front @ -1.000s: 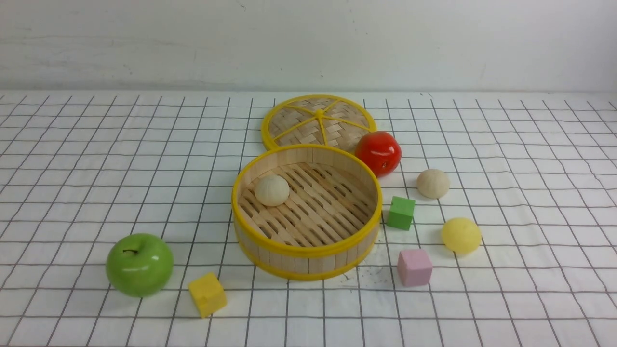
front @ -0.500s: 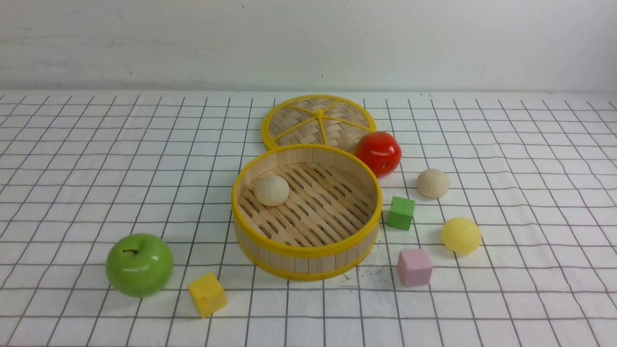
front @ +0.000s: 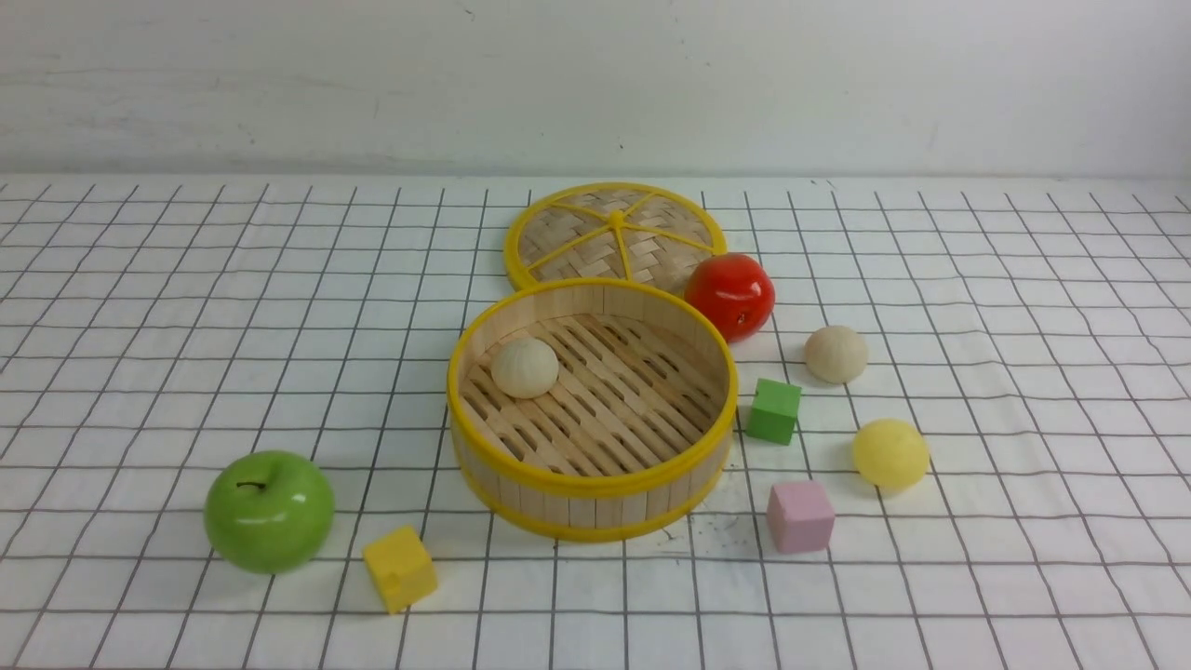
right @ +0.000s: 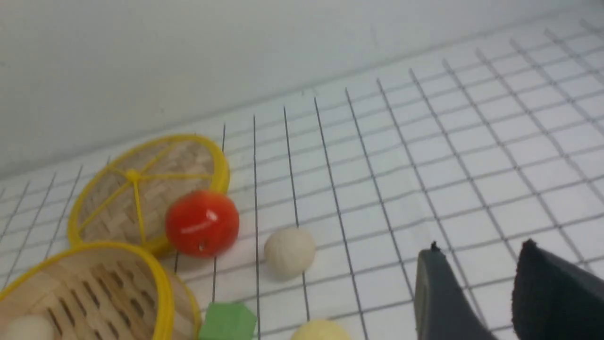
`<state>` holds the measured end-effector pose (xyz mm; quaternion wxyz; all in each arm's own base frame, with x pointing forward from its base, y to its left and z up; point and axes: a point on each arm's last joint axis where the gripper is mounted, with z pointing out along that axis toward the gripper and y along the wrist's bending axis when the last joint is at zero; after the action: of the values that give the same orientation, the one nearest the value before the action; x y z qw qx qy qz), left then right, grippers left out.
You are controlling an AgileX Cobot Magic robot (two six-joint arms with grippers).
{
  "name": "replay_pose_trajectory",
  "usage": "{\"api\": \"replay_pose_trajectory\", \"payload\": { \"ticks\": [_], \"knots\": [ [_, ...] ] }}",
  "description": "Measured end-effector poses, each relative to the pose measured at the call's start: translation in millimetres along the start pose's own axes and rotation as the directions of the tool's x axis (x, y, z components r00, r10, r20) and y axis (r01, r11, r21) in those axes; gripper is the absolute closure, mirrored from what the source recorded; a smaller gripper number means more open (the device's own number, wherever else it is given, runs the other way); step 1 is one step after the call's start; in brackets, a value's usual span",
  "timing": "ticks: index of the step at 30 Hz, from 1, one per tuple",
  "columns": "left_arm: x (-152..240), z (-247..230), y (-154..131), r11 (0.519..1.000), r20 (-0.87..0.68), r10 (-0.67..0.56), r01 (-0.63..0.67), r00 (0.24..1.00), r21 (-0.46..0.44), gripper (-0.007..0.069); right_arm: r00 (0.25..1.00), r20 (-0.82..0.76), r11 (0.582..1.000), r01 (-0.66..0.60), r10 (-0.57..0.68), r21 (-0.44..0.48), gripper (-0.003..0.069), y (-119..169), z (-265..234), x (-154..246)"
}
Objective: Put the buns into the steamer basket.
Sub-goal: Use the right arm to grab a steamed stuffed bun
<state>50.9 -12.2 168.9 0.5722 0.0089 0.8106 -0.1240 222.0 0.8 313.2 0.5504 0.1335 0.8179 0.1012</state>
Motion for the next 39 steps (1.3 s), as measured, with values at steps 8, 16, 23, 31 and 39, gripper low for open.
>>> {"api": "replay_pose_trajectory", "payload": {
  "ticks": [8,16,23,31,39],
  "knots": [
    [0,0,0,1.0,0.0,0.0,0.0,1.0,0.0,0.0551,0.844,-0.456,0.959,0.244,-0.284,-0.145,0.042,55,95,36],
    [0,0,0,1.0,0.0,0.0,0.0,1.0,0.0,0.0542,0.681,-0.677,0.954,0.278,-0.28,-0.116,0.042,73,169,51],
    [0,0,0,1.0,0.0,0.0,0.0,1.0,0.0,0.054,0.672,-0.704,0.957,0.288,-0.232,-0.041,0.042,67,196,63],
    [0,0,0,1.0,0.0,0.0,0.0,1.0,0.0,0.0536,0.632,-0.738,0.948,0.316,-0.239,-0.036,0.0452,59,215,87],
    [0,0,0,1.0,0.0,0.0,0.0,1.0,0.0,0.0533,0.572,-0.771,0.933,0.35,-0.28,-0.08,0.0662,63,211,80]
  ]
}}
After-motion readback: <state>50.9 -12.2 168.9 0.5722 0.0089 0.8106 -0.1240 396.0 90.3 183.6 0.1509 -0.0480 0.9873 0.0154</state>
